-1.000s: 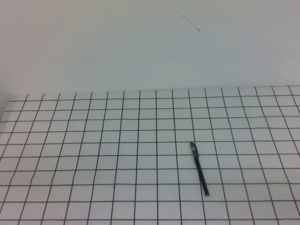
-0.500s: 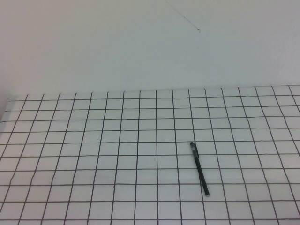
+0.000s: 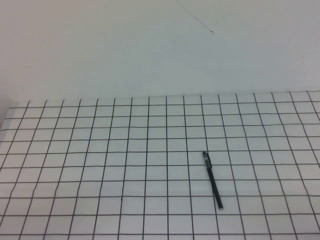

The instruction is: Cap the pen

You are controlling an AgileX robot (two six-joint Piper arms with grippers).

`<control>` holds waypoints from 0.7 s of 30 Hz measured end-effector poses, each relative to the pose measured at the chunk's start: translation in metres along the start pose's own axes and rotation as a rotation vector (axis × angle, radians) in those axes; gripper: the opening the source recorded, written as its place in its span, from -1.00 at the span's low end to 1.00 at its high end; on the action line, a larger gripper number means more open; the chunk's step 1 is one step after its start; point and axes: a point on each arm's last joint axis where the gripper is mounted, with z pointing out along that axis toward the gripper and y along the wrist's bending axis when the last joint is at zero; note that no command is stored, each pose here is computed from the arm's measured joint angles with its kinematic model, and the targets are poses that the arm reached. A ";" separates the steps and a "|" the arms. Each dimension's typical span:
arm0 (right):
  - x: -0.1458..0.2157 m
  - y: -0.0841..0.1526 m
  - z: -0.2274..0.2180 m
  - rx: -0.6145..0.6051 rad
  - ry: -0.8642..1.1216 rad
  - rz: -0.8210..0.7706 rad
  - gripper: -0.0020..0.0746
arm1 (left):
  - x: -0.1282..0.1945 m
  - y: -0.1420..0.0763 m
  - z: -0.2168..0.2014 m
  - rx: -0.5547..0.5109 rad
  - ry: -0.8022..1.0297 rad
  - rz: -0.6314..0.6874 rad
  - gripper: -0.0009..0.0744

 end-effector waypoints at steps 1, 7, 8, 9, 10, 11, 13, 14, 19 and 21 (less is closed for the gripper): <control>0.000 0.000 0.000 0.000 -0.001 0.000 -0.95 | 0.005 0.000 0.003 0.010 -0.006 0.031 -0.98; 0.000 0.000 0.000 0.000 -0.001 -0.002 -0.95 | 0.039 0.004 0.013 0.059 -0.022 0.071 -0.98; 0.000 0.000 0.000 0.000 -0.001 -0.002 -0.95 | 0.043 0.004 0.014 0.060 -0.012 0.059 -0.98; 0.000 0.000 0.000 0.000 -0.002 -0.002 -0.95 | 0.046 0.005 0.014 0.039 0.026 0.057 -0.98; 0.000 0.000 0.000 0.000 -0.002 -0.002 -0.95 | 0.048 0.005 0.014 0.032 0.046 0.072 -0.98; 0.000 0.000 0.000 0.000 -0.002 -0.002 -0.95 | 0.049 0.005 0.014 0.030 0.063 0.088 -0.98; 0.000 0.000 0.000 0.000 -0.002 -0.002 -0.95 | 0.055 0.004 0.013 0.038 0.116 0.144 -0.98; 0.000 0.000 0.000 0.000 -0.002 -0.002 -0.95 | 0.054 0.004 0.013 0.044 0.109 0.172 -0.98; 0.000 0.000 0.000 0.000 -0.002 -0.002 -0.95 | 0.054 0.003 0.013 0.051 0.108 0.172 -0.98; 0.000 0.000 0.000 0.000 -0.002 -0.002 -0.95 | 0.054 0.003 0.013 0.061 0.110 0.172 -0.98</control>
